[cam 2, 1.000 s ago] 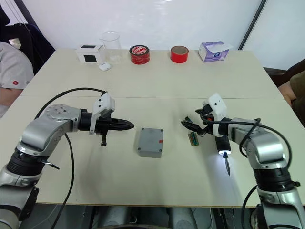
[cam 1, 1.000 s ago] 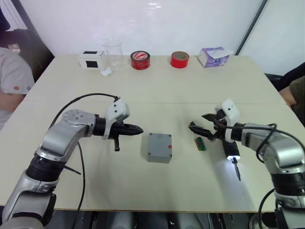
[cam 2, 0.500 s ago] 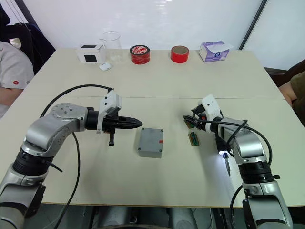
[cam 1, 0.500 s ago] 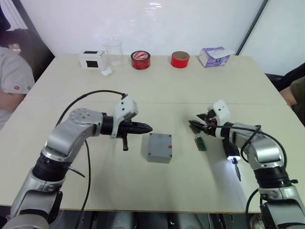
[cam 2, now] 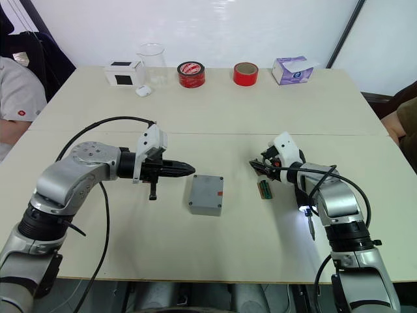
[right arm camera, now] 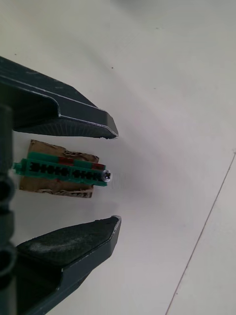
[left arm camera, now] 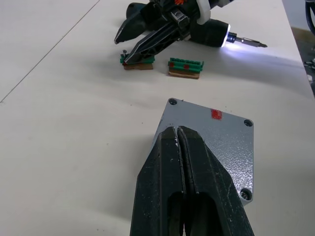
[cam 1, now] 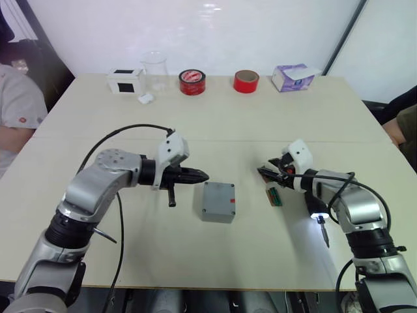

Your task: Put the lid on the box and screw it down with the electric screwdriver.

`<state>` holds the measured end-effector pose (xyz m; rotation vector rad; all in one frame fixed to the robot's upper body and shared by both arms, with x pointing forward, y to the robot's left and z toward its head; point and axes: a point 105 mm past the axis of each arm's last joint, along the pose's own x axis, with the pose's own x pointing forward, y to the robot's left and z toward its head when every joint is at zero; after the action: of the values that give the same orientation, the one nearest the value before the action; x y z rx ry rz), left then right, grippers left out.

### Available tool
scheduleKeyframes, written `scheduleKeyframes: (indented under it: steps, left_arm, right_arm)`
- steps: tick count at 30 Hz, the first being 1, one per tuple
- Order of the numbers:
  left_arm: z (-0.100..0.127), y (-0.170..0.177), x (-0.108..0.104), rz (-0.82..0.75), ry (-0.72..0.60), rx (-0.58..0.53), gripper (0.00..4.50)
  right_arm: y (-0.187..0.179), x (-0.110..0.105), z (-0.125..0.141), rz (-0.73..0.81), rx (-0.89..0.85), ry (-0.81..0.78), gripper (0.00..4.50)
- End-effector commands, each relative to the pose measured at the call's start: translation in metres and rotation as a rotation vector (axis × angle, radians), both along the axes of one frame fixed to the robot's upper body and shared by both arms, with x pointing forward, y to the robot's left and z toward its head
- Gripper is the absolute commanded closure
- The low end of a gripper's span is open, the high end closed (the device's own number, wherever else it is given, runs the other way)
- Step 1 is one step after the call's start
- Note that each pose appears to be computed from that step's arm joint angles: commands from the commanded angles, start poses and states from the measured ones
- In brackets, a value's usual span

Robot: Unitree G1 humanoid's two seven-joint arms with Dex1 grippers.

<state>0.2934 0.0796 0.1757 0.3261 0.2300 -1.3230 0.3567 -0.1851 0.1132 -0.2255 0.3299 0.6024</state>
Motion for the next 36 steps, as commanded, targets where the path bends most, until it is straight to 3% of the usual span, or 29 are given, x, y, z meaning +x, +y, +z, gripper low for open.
scheduleKeyframes:
  steps: [1,2,16,17,18,26,36]
  left_arm:
    - [0.005,-0.003,-0.002,-0.019,-0.029,-0.013,4.5]
    - [0.005,-0.003,-0.002,-0.02,-0.029,-0.013,4.5]
    - [0.002,-0.004,-0.001,-0.019,-0.031,-0.01,4.5]
    - [0.002,-0.004,-0.001,-0.019,-0.03,-0.009,4.5]
    - [0.001,-0.004,-0.001,-0.019,-0.03,-0.008,4.5]
    - [0.0,-0.004,-0.001,-0.016,-0.027,-0.005,4.5]
    - [0.0,-0.001,-0.001,-0.005,-0.017,-0.013,4.5]
  right_arm:
    - [-0.002,0.0,0.008,-0.001,0.005,-0.031,3.61]
    - [-0.002,0.0,0.009,-0.002,0.006,-0.032,3.94]
    - [-0.001,0.003,0.008,-0.011,0.005,-0.039,3.94]
    - [-0.001,0.003,0.008,-0.012,0.002,-0.045,4.39]
    - [-0.001,0.003,0.009,-0.012,-0.002,-0.051,4.48]
    - [-0.003,0.004,0.01,-0.019,-0.008,-0.063,4.49]
    - [0.002,-0.002,0.04,-0.005,0.067,-0.147,4.49]
